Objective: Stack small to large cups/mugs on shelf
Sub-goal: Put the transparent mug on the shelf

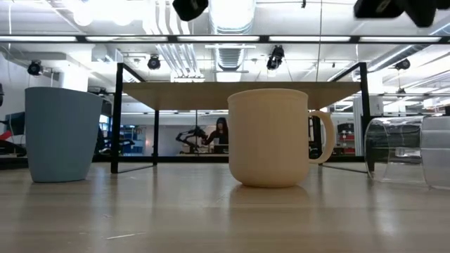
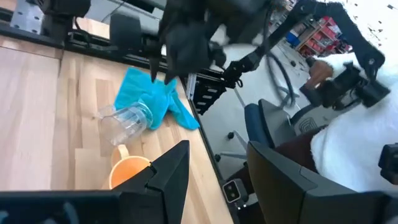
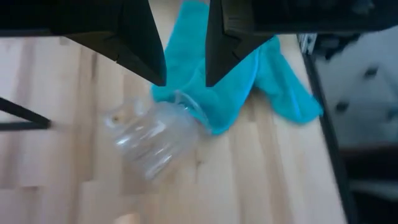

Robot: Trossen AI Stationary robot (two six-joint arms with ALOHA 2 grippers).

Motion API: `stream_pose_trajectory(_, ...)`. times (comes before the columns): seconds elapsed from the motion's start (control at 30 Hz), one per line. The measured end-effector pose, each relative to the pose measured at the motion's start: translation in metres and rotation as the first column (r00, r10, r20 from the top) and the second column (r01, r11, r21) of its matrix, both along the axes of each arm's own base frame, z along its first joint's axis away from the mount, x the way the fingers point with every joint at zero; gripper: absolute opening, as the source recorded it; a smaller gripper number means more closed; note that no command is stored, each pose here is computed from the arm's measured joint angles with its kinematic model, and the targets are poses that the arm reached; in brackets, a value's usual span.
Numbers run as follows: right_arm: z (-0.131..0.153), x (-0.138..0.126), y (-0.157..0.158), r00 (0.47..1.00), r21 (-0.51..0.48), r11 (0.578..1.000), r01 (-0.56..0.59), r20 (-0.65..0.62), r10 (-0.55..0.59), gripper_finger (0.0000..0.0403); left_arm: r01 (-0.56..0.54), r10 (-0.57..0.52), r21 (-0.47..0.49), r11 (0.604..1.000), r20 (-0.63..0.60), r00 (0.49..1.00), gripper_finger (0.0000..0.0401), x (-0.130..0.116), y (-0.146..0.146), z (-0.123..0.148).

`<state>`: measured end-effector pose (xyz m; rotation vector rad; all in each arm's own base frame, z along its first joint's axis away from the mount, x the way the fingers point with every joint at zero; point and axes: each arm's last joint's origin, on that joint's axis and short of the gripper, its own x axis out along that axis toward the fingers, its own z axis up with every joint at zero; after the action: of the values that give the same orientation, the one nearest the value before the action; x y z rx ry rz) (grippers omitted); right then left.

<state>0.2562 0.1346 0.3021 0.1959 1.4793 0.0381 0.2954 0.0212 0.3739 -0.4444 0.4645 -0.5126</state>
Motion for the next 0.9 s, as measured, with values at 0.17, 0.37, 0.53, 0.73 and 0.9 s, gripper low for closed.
stream_pose_trajectory(0.17,0.02,-0.021,0.007,0.969,-0.117,0.977,0.176,0.195,-0.151,0.0105,0.014,-0.014,0.004,1.0,0.007,1.0,0.0148,0.014,-0.006,-0.008)
stream_pose_trajectory(0.37,0.031,-0.045,0.025,0.899,-0.117,0.946,0.302,0.365,-0.242,0.0107,0.053,-0.051,-0.032,0.998,0.063,0.997,0.0148,0.039,-0.022,-0.016)
stream_pose_trajectory(0.53,0.022,-0.061,0.045,0.871,-0.083,0.928,0.363,0.383,-0.307,0.0105,0.014,-0.012,-0.021,1.0,0.085,0.996,0.0148,0.057,-0.037,-0.028)
stream_pose_trajectory(0.73,-0.004,-0.079,0.071,0.858,-0.101,0.907,0.408,0.383,-0.343,0.0106,-0.032,0.033,-0.009,0.999,0.065,0.997,0.0148,0.072,-0.057,-0.044)
stream_pose_trajectory(0.9,-0.022,-0.091,0.087,0.816,-0.086,0.879,0.469,0.422,-0.394,0.0105,-0.074,0.072,0.022,0.997,0.056,0.996,0.0148,0.084,-0.074,-0.052)
